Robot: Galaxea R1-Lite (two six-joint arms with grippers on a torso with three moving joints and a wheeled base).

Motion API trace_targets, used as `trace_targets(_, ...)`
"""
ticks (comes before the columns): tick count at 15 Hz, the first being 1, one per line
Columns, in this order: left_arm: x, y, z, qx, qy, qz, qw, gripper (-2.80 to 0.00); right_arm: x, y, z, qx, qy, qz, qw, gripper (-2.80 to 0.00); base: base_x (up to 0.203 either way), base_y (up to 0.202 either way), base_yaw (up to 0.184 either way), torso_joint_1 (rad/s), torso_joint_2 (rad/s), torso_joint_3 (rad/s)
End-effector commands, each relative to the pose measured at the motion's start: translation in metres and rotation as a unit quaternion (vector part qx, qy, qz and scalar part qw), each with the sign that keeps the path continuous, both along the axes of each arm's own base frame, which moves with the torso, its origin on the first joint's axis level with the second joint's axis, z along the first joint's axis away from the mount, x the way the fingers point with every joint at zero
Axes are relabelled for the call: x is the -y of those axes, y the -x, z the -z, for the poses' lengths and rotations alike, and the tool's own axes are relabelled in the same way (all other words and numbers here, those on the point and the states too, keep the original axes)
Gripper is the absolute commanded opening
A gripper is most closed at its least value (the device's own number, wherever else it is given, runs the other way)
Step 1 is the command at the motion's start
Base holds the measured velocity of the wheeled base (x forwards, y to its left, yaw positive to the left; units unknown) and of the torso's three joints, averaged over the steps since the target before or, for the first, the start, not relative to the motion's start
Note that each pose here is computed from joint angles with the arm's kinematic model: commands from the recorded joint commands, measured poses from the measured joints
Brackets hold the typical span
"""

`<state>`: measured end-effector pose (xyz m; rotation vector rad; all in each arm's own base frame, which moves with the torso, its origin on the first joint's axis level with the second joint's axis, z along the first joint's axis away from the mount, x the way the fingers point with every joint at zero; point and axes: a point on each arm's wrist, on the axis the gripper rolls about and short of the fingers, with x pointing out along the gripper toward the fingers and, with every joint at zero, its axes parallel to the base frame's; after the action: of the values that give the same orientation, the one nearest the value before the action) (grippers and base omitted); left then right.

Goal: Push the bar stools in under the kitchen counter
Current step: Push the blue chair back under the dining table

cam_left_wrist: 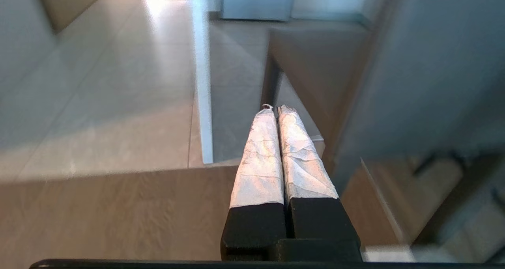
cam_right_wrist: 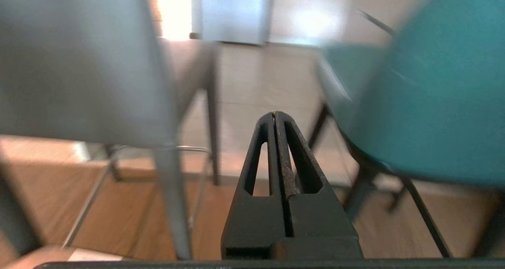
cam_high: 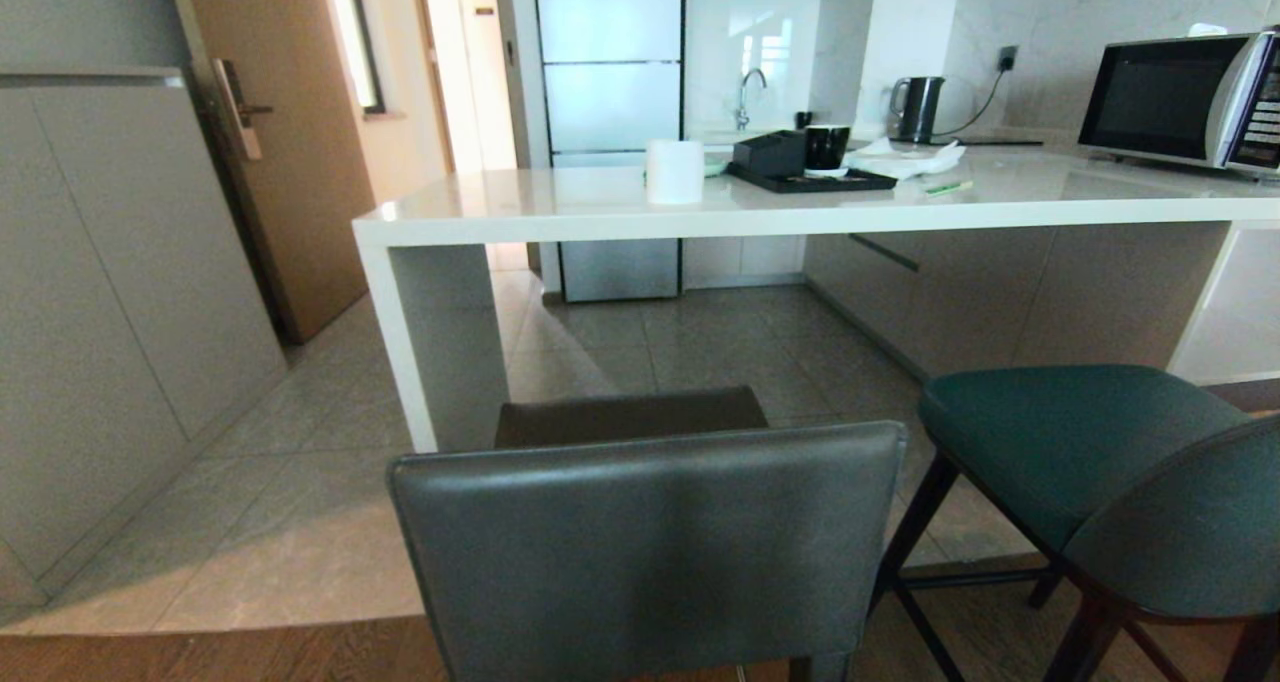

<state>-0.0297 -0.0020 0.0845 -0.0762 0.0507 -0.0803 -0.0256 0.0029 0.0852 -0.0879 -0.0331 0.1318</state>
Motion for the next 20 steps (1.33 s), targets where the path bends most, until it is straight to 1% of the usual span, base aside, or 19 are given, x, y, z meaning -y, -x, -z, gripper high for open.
trace_targets(1,-0.0006,-0.0008,0.0029,-0.004,0.022,-0.016,0.9996,-2.80,0.0018,-0.0012,0.0046,-0.008,-0.009,0.040,0.999,-2.80,0.000,0.000,0.000,0.000,0.00,0.000)
trace_targets(2,-0.0010,-0.0010,0.0027,-0.004,0.022,-0.026,0.9994,-2.80,0.0027,-0.0034,0.0116,-0.018,-0.016,0.061,0.998,-2.80,0.000,0.000,0.000,0.000,0.00,0.000)
trace_targets(3,-0.0022,-0.0012,0.0034,-0.004,0.018,-0.054,0.9984,-2.80,0.0028,-0.0036,0.0108,-0.013,-0.019,0.064,0.998,-2.80,0.000,0.000,0.000,0.000,0.00,0.000)
trace_targets(4,-0.0031,-0.0015,0.0042,-0.005,0.016,-0.073,0.9972,-2.80,0.0028,-0.0036,0.0108,-0.013,-0.016,0.063,0.998,-2.80,0.000,0.000,0.000,0.000,0.00,0.000)
trace_targets(5,-0.0029,-0.0015,0.0042,-0.004,0.016,-0.068,0.9976,-2.80,0.0028,-0.0036,0.0110,-0.013,-0.009,0.063,0.998,-2.80,0.000,0.000,0.000,0.000,0.00,0.000)
trace_targets(7,-0.0027,-0.0013,0.0042,-0.006,0.014,-0.063,0.9979,-2.80,0.0028,-0.0036,0.0110,-0.013,-0.007,0.063,0.998,-2.80,0.000,0.000,0.000,0.000,0.00,0.000)
trace_targets(8,-0.0027,-0.0012,0.0041,-0.007,0.007,-0.064,0.9979,-2.80,0.0028,-0.0036,0.0110,-0.014,-0.011,0.062,0.998,-2.80,0.000,0.000,0.000,0.000,0.00,0.000)
trace_targets(10,-0.0027,-0.0013,0.0042,-0.006,0.008,-0.062,0.9980,-2.80,0.0028,-0.0036,0.0110,-0.015,-0.031,0.063,0.997,-2.80,0.000,0.000,0.000,0.000,0.00,0.000)
trace_targets(11,-0.0026,-0.0014,0.0043,-0.006,0.018,-0.061,0.9980,-2.80,0.0028,-0.0036,0.0108,-0.014,-0.031,0.062,0.997,-2.80,0.000,0.000,0.000,0.000,0.00,0.000)
trace_targets(13,-0.0025,-0.0015,0.0046,-0.007,0.058,-0.060,0.9965,-2.80,0.0028,-0.0036,0.0108,-0.014,-0.031,0.063,0.997,-2.80,0.000,0.000,0.000,0.000,0.00,0.000)
trace_targets(15,-0.0025,-0.0015,0.0045,-0.008,0.066,-0.061,0.9960,-2.80,0.0028,-0.0036,0.0108,-0.014,-0.031,0.062,0.997,-2.80,0.000,0.000,0.000,0.000,0.00,0.000)
trace_targets(16,-0.0025,-0.0015,0.0045,-0.008,0.063,-0.062,0.9960,-2.80,0.0028,-0.0036,0.0108,-0.014,-0.031,0.062,0.997,-2.80,0.000,0.000,0.000,0.000,0.00,0.000)
trace_targets(17,-0.0026,-0.0015,0.0045,-0.007,0.046,-0.062,0.9970,-2.80,0.0028,-0.0036,0.0108,-0.014,-0.031,0.063,0.997,-2.80,0.000,0.000,0.000,0.000,0.00,0.000)
trace_targets(18,-0.0026,-0.0016,0.0047,-0.006,0.001,-0.060,0.9982,-2.80,0.0028,-0.0036,0.0108,-0.014,-0.029,0.063,0.997,-2.80,0.000,0.000,0.000,0.000,0.00,0.000)
trace_targets(19,-0.0025,-0.0018,0.0058,-0.007,-0.057,-0.054,0.9969,-2.80,0.0028,-0.0036,0.0108,-0.014,-0.029,0.063,0.998,-2.80,0.000,0.000,0.000,0.000,0.00,0.000)
trace_targets(20,-0.0018,-0.0022,0.0075,-0.009,-0.103,-0.036,0.9939,-2.80,0.0028,-0.0036,0.0108,-0.014,-0.029,0.063,0.998,-2.80,0.000,0.000,0.000,0.000,0.00,0.000)
